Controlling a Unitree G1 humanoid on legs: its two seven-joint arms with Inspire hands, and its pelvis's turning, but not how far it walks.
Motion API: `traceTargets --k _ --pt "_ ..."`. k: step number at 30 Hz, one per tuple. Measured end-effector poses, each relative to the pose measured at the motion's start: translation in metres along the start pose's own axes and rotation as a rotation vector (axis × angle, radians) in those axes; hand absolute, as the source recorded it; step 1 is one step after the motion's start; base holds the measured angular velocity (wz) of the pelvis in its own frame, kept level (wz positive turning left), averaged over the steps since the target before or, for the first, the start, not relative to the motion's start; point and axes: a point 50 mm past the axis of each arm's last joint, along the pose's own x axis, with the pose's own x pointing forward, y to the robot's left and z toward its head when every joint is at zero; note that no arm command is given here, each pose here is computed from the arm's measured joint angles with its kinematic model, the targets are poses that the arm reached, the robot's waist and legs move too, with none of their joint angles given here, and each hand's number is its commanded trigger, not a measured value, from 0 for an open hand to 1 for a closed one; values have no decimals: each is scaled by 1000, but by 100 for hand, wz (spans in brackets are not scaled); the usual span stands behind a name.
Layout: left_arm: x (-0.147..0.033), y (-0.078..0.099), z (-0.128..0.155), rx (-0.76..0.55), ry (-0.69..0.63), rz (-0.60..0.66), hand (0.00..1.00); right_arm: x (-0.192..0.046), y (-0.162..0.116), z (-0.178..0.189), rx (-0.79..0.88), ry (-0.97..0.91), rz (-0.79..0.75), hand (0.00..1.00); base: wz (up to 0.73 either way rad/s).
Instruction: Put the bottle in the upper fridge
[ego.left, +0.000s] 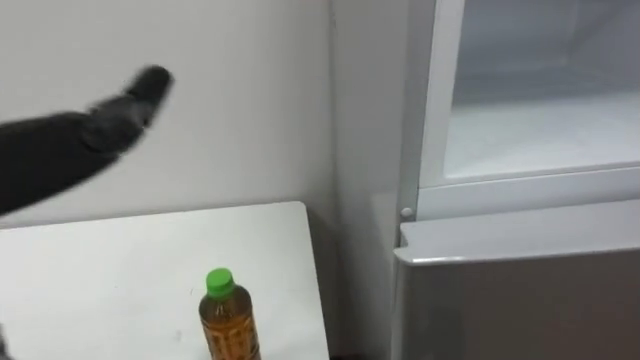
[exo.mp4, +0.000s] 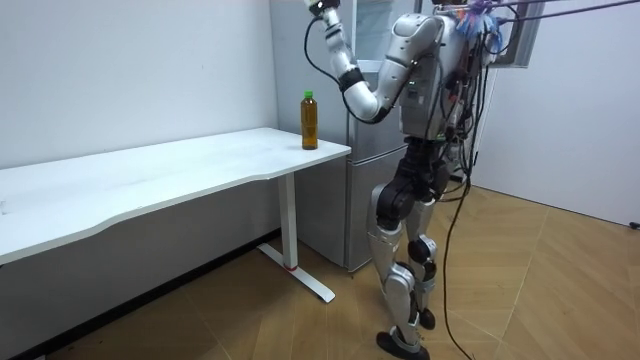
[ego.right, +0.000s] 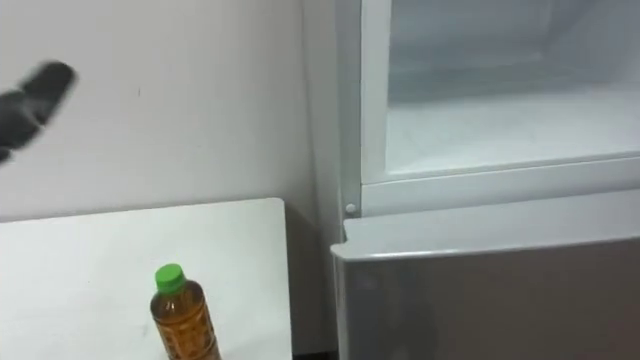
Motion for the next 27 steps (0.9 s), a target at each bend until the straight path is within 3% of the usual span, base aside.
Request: traceTargets --k 6,10,15,22,25,27 --pt "6 44 12 192 -127 240 0 -4 -10 -11 45 15 -39 0 10" --pt "-16 71 1 363 0 239 0 -8 -17 -17 51 7 -55 0 3" --pt "-64 108 -25 577 308 217 0 -8 -19 -17 56 3 -69 0 13" --pt "-111 132 -36 694 545 212 0 -11 -26 -22 50 9 -88 0 10" --pt "-152 139 -50 728 743 188 0 -13 -30 -26 50 21 -104 0 4" --pt "-196 142 -62 758 945 135 0 -13 -30 -25 38 19 -100 0 4"
